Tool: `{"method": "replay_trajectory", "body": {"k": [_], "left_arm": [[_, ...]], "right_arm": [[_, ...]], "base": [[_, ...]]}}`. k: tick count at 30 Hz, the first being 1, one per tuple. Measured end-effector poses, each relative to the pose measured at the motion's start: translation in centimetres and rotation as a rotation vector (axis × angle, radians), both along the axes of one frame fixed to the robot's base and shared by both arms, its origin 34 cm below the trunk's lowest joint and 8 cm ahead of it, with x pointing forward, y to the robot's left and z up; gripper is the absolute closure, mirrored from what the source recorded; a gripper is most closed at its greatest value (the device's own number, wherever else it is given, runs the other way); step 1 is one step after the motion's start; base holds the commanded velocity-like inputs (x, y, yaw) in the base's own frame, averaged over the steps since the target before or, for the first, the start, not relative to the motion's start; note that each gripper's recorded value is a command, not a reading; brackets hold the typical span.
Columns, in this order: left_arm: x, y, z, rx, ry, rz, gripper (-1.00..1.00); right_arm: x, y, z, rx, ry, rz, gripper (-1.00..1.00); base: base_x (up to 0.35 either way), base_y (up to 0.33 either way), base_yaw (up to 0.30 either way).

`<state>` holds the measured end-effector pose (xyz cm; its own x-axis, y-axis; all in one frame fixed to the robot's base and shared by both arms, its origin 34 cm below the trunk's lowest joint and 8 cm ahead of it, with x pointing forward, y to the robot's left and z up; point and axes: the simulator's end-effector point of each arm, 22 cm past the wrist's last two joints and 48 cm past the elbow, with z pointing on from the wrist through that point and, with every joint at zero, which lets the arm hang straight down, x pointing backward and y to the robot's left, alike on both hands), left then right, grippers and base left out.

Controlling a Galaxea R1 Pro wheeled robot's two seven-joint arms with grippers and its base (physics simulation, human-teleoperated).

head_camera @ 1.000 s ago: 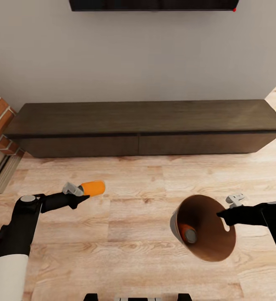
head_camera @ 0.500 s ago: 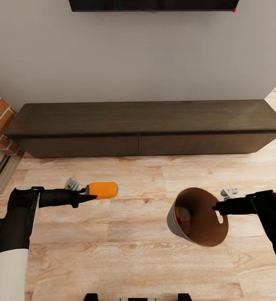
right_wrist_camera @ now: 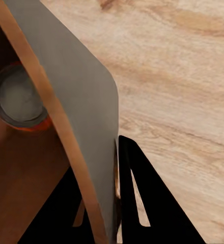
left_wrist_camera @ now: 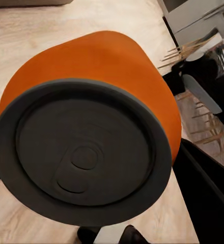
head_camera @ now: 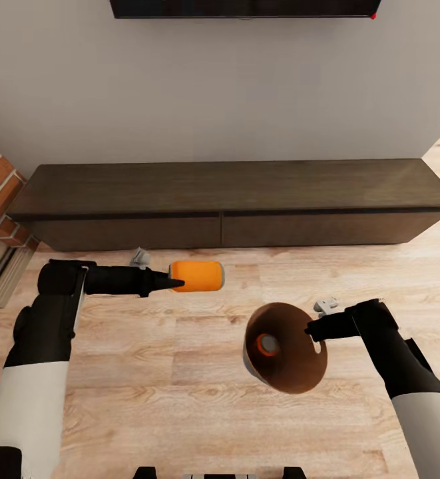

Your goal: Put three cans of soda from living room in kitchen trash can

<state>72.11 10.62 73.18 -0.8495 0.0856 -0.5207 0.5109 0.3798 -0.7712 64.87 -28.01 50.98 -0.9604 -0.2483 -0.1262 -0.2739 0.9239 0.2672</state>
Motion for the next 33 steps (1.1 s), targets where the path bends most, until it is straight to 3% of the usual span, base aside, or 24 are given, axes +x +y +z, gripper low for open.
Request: {"method": "replay_trajectory", "body": {"k": [5,10,17,20,21,24,29,30,33], "left_arm": [[-0.3,-3.2,0.9,-0.03,-0.012,-0.061,1.0],[-3.0,-7.3,0.8,-0.016,-0.013,-0.203,1.0],[-4.9,-9.1,0.4,0.0,-0.013,-0.281,1.0],[-6.5,-10.5,0.1,0.014,-0.01,-0.344,1.0],[-7.7,-11.4,-0.3,0.025,-0.006,-0.39,1.0],[-8.6,-12.0,-1.1,0.059,-0.004,-0.427,1.0],[-8.7,-12.9,-3.0,0.165,-0.026,-0.441,1.0],[-8.5,-12.9,-3.8,0.217,-0.035,-0.44,1.0],[-8.4,-13.3,-4.3,0.253,-0.047,-0.441,1.0]], "right_arm": [[1.3,0.9,-0.7,-0.046,-0.009,-0.001,1.0],[1.3,1.8,-1.2,-0.044,0.001,-0.007,1.0],[2.4,3.7,-1.1,-0.054,-0.02,0.029,1.0],[2.8,4.2,-0.9,-0.053,-0.024,0.037,1.0],[2.9,4.3,-0.9,-0.057,-0.027,0.043,1.0],[3.0,4.5,-0.9,-0.06,-0.032,0.049,1.0],[2.8,7.6,-0.6,-0.003,-0.022,0.058,1.0],[2.7,7.9,-0.7,-0.007,-0.022,0.073,1.0],[2.8,7.9,-0.8,-0.029,-0.031,0.094,1.0]], "base": [[0.0,0.0,0.0],[0.0,0.0,0.0],[0.0,0.0,0.0],[0.0,0.0,0.0],[0.0,0.0,0.0],[0.0,0.0,0.0],[0.0,0.0,0.0],[0.0,0.0,0.0],[0.0,0.0,0.0]]}}
